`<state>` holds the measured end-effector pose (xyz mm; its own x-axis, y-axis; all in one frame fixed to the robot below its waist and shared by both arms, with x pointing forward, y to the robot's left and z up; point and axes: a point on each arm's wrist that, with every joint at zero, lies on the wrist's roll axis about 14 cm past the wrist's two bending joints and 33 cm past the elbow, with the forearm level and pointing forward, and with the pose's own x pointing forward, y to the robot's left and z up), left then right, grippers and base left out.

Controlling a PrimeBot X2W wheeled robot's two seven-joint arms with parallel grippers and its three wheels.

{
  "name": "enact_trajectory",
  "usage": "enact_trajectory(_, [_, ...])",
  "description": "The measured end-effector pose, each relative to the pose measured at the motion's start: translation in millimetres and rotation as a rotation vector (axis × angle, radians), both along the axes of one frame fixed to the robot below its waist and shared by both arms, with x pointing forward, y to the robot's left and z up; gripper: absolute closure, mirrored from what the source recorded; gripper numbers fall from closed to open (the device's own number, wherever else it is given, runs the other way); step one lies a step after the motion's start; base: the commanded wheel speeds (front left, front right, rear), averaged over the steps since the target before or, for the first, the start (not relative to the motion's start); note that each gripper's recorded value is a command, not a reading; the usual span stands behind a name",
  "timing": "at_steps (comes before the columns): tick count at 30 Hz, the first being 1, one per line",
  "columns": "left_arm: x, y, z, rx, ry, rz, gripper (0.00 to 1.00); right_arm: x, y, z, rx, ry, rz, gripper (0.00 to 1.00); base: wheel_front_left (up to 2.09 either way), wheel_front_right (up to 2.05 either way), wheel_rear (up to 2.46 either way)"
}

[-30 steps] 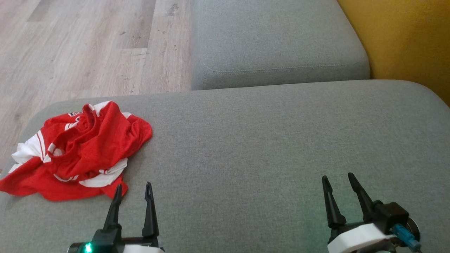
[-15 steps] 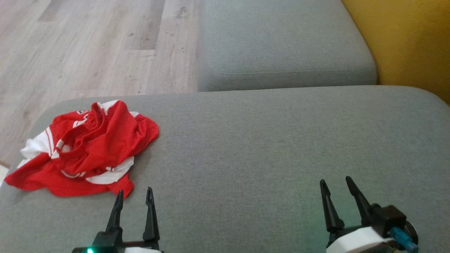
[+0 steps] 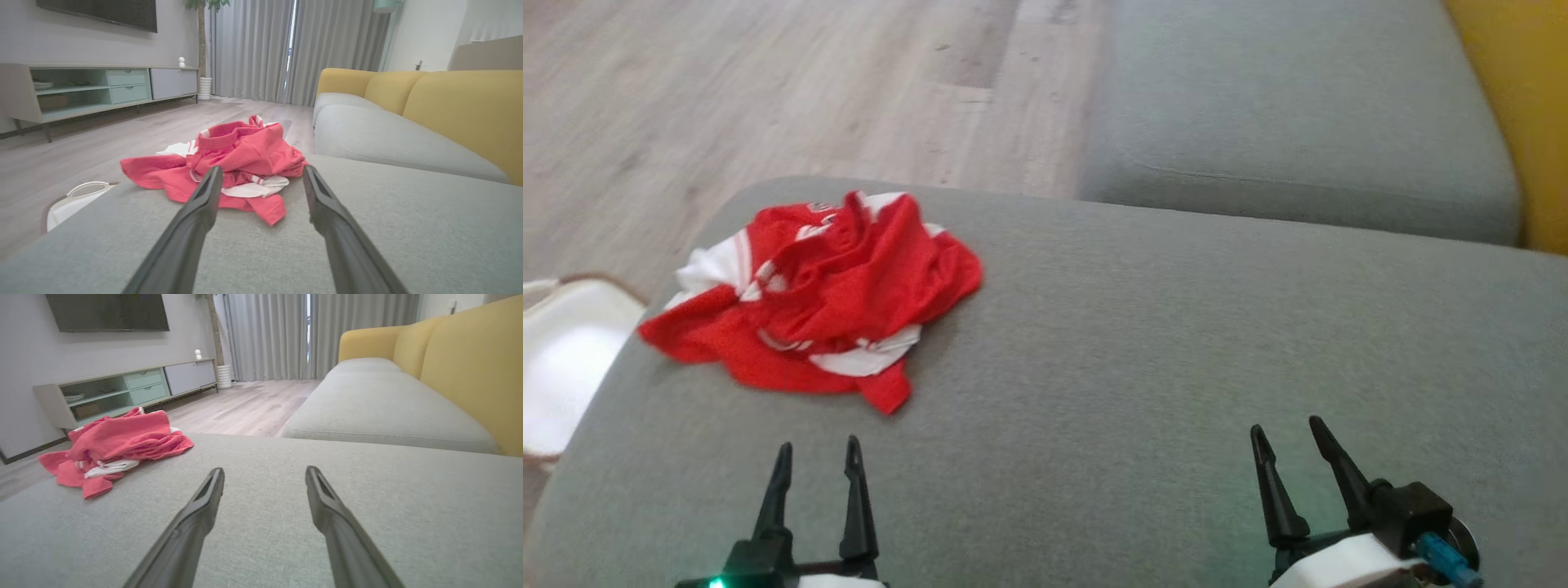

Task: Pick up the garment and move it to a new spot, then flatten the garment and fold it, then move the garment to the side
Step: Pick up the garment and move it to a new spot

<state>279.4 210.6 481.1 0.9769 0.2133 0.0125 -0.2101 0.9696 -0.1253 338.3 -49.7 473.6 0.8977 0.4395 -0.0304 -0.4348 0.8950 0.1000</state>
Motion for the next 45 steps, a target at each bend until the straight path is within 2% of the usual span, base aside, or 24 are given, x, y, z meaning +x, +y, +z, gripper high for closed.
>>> enact_trajectory(11, [-39.2, 45.7, -7.6, 0.000, 0.015, 0.174, 0.00, 2.2, 46.9, -0.3, -0.002, 0.009, 0.148, 0.00, 0.00, 0.00, 0.00])
enact_trajectory(20, [-48.6, 55.9, -3.4, 0.004, -0.002, 0.207, 0.00, 2.1, 57.2, 0.5, -0.006, 0.007, 0.181, 0.00, 0.00, 0.00, 0.00])
enact_trajectory(27, [-42.0, 53.6, 4.4, 0.020, -0.019, 0.183, 0.00, 3.3, 55.7, -4.9, -0.006, 0.024, 0.176, 0.00, 0.00, 0.00, 0.00])
enact_trajectory(35, [-0.4, 55.4, 63.5, 0.138, -0.162, 0.067, 0.00, 10.0, 54.4, -10.0, -0.051, 0.010, 0.182, 0.00, 0.00, 0.00, 0.00])
enact_trajectory(41, [60.8, 70.8, 130.5, 0.292, -0.249, -0.032, 0.00, 16.1, 56.3, -27.8, -0.139, 0.012, 0.211, 0.00, 0.00, 0.00, 0.00])
enact_trajectory(45, [115.6, 75.9, 159.6, 0.368, -0.191, -0.104, 0.00, 37.0, 62.3, -26.9, -0.161, -0.022, 0.223, 0.00, 0.00, 0.00, 0.00])
